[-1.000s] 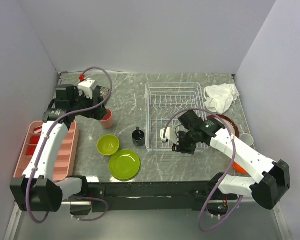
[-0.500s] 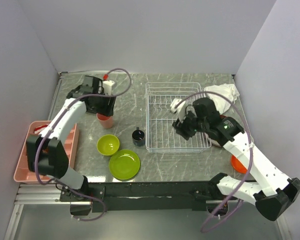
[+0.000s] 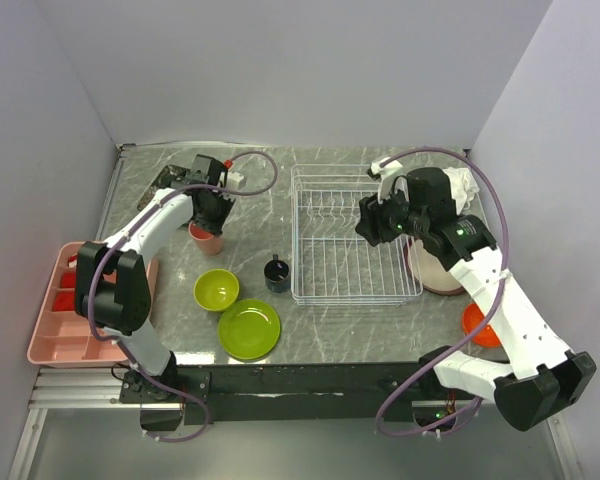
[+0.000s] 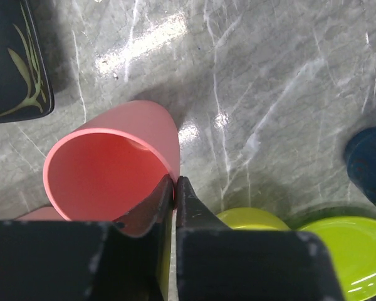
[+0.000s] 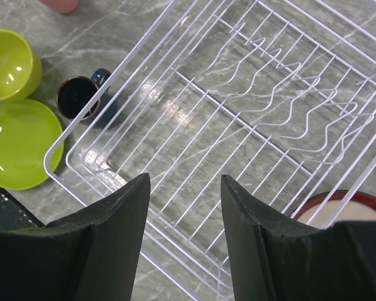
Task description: Load the mixed dishes into the dish rack
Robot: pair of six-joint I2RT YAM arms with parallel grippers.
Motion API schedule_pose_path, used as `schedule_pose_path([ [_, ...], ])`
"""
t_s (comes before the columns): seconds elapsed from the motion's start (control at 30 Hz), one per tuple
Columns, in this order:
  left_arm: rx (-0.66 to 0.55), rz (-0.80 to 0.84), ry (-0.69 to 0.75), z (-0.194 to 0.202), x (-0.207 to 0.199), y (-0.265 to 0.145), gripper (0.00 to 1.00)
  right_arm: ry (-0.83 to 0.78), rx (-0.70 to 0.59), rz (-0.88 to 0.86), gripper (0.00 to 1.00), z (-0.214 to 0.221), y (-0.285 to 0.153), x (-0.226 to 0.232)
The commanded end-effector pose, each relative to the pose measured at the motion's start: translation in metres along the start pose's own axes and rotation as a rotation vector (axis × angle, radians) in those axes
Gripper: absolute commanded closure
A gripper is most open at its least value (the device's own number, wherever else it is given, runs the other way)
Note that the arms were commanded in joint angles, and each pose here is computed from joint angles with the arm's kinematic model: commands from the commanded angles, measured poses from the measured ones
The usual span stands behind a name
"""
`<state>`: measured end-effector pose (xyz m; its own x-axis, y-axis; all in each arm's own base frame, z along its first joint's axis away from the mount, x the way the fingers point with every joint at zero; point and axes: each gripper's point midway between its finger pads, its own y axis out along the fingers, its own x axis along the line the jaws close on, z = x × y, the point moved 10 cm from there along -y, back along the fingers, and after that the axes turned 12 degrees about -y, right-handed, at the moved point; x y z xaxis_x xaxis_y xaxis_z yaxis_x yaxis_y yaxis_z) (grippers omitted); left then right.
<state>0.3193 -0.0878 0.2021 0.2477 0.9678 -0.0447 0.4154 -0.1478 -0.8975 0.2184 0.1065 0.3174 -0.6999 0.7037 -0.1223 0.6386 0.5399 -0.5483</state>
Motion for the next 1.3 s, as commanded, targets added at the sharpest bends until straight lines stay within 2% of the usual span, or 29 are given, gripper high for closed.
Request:
schedule_pose_path([
  [0.0, -0.048, -0.015, 0.014, -0.013, -0.003, -0.014, 0.99, 0.006, -0.093, 0.014, 0.44, -0.014, -0.011, 0.001],
  [0.1, -0.068, -0.013, 0.011, -0.015, -0.004, -0.03, 0.99, 0.032, -0.097, 0.048, 0.44, -0.015, -0.011, -0.002],
  [0.2, -0.193, -0.007, 0.027, -0.022, -0.006, -0.072, 0.99, 0.101, -0.123, 0.078, 0.41, -0.03, -0.011, -0.008],
  [0.27, -0.288, -0.005, 0.057, -0.025, -0.005, -0.092, 0.99, 0.161, -0.145, 0.122, 0.31, -0.049, -0.007, -0.019],
  [0.3, -0.374, 0.004, 0.076, -0.023, -0.009, -0.114, 0.99, 0.233, -0.161, 0.117, 0.24, -0.058, -0.004, -0.022],
  [0.33, -0.478, -0.03, 0.089, -0.029, -0.01, -0.123, 0.99, 0.276, -0.171, 0.102, 0.23, -0.07, 0.003, -0.033],
  [0.37, -0.509, -0.044, 0.134, -0.022, -0.012, -0.122, 0.99, 0.363, -0.19, 0.01, 0.21, -0.078, 0.006, -0.032],
  [0.4, -0.605, -0.07, 0.166, -0.016, -0.018, -0.14, 0.99, 0.421, -0.2, -0.039, 0.08, -0.084, 0.01, -0.037],
  [0.43, -0.667, -0.089, 0.19, -0.015, -0.021, -0.145, 0.99, 0.489, -0.199, -0.083, 0.0, -0.091, 0.021, -0.045],
  [0.47, -0.733, -0.113, 0.238, -0.012, -0.025, -0.139, 0.99, 0.637, -0.199, -0.118, 0.0, -0.092, 0.023, -0.054],
  [0.5, -0.824, -0.154, 0.255, -0.007, -0.032, -0.154, 0.99, 0.682, -0.221, -0.241, 0.0, -0.096, 0.025, -0.055],
  [0.57, -0.942, -0.23, 0.293, -0.002, -0.037, -0.151, 0.99, 0.778, -0.189, -0.325, 0.0, -0.093, 0.041, -0.061],
  [0.63, -1.017, -0.3, 0.308, 0.005, -0.044, -0.157, 0.99, 0.793, -0.184, -0.383, 0.0, -0.091, 0.053, -0.064],
  [0.67, -1.024, -0.346, 0.367, 0.01, -0.045, -0.148, 0.99, 0.82, -0.18, -0.412, 0.0, -0.09, 0.056, -0.064],
  [0.7, -1.108, -0.363, 0.366, 0.006, -0.051, -0.153, 0.99, 0.86, -0.195, -0.448, 0.0, -0.093, 0.059, -0.066],
  [0.73, -1.13, -0.409, 0.373, 0.006, -0.052, -0.152, 0.99, 0.881, -0.178, -0.502, 0.0, -0.09, 0.064, -0.064],
  [0.77, -1.116, -0.46, 0.486, 0.011, -0.055, -0.143, 0.99, 0.917, -0.174, -0.531, 0.0, -0.092, 0.065, -0.062],
  [0.8, -1.203, -0.495, 0.49, 0.005, -0.059, -0.146, 0.99, 0.915, -0.192, -0.554, 0.0, -0.095, 0.066, -0.063],
  [0.83, -1.232, -0.529, 0.535, 0.006, -0.062, -0.143, 0.99, 0.93, -0.18, -0.592, 0.0, -0.093, 0.069, -0.063],
  [0.87, -1.21, -0.591, 0.699, 0.015, -0.065, -0.128, 0.99, 0.957, -0.176, -0.62, 0.0, -0.095, 0.07, -0.062],
  [0.9, -1.23, -0.621, 0.757, 0.016, -0.07, -0.12, 0.99, 0.941, -0.2, -0.637, 0.0, -0.098, 0.07, -0.065],
  [0.93, -1.323, -0.656, 0.743, 0.015, -0.073, -0.126, 0.99, 0.944, -0.198, -0.651, 0.0, -0.099, 0.073, -0.066],
  [1.0, -1.338, -0.693, 0.818, 0.017, -0.084, -0.115, 0.99, 0.914, -0.214, -0.702, 0.0, -0.102, 0.073, -0.067],
  [1.13, -1.328, -0.624, 0.806, 0.006, -0.104, -0.115, 0.99, 0.892, -0.207, -0.752, 0.0, -0.1, 0.084, -0.071],
  [1.27, -1.393, -0.579, 0.864, 0.015, -0.126, -0.11, 0.99, 0.923, -0.167, -0.768, 0.0, -0.093, 0.098, -0.073],
])
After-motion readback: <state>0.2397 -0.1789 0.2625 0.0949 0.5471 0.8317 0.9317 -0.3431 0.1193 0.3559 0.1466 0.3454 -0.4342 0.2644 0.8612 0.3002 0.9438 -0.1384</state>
